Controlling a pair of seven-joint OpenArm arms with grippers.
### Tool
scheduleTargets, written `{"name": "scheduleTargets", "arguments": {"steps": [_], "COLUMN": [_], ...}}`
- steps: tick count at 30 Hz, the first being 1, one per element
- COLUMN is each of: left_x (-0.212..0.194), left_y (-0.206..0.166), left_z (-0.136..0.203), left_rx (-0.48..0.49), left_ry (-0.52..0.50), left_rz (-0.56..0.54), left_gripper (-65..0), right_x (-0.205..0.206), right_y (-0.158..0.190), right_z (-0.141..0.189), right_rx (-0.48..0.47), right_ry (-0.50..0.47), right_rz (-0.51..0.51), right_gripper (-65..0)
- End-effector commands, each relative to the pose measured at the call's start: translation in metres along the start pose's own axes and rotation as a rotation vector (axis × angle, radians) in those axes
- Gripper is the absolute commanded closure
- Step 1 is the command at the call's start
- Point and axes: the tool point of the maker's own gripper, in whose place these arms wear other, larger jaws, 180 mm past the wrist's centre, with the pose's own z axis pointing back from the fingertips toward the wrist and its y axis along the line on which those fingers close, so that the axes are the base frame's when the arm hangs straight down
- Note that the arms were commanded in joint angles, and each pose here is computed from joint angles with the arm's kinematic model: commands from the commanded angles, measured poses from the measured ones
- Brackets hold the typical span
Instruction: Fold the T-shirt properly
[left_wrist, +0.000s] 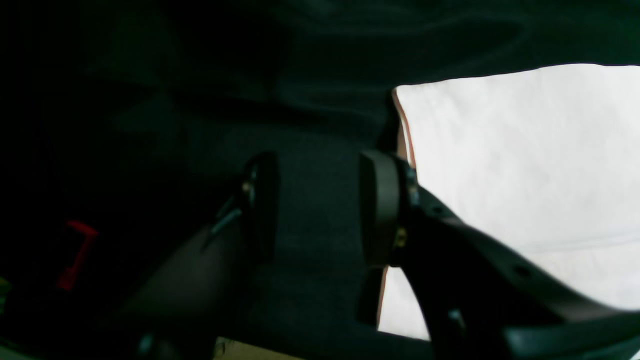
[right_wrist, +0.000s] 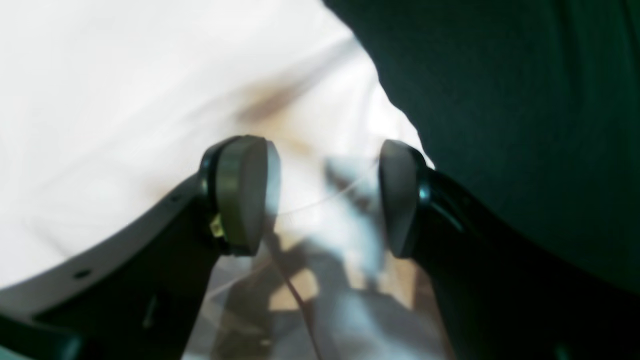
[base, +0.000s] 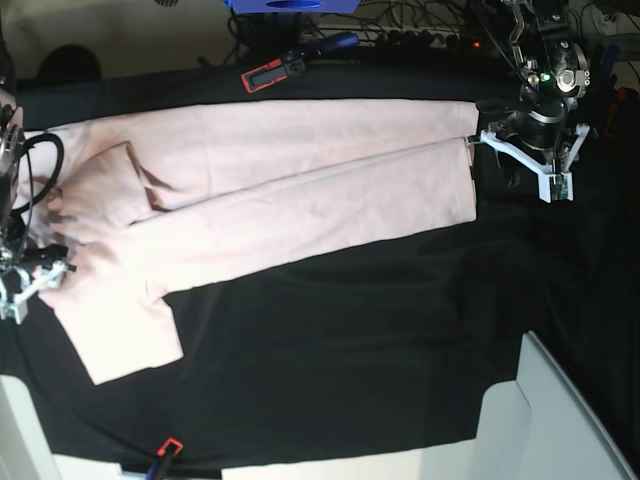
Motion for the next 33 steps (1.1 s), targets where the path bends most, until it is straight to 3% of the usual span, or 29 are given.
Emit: {"name": "scheduleTargets", "arguments": {"steps": [1, 6, 13, 19, 31, 33], "left_x": [0.01, 0.01, 0.012, 0.015, 0.034, 0.035], "left_y": [0.004, 0.004, 0.004, 0.004, 0.003, 0.003], "left_z": [0.002, 0.002, 0.001, -0.003, -0.002, -0.002], "left_rx": [0.011, 0.01, 0.013, 0.015, 0.015, 0.015], "left_ry": [-0.036, -0.036, -0.03, -0.004, -0.053, -0.052], "left_rz": [-0.011, -0.011, -0.01, -0.003, 0.003, 0.002], "left_gripper": [-26.2, -26.2, -26.2, -26.2, -26.2, -26.2], "right_x": [0.035, 0.063, 0.082, 0.056, 0.02, 0.019], "right_y": [-0.004, 0.009, 0.034, 0.073, 0.091, 0.092], "right_z": [0.006, 0.007, 0.008, -0.003, -0.01, -0.01], "right_rx": [-0.005, -0.004, 0.031, 0.095, 0.125, 0.129], "right_ry": [-0.08, -0.111, -0.06, 0.012, 0.077, 0.079], "right_rz": [0.023, 0.1, 0.098, 0.1, 0.095, 0.084], "right_gripper": [-33.4, -39.3, -39.6, -39.5, -39.0, -34.4]}}
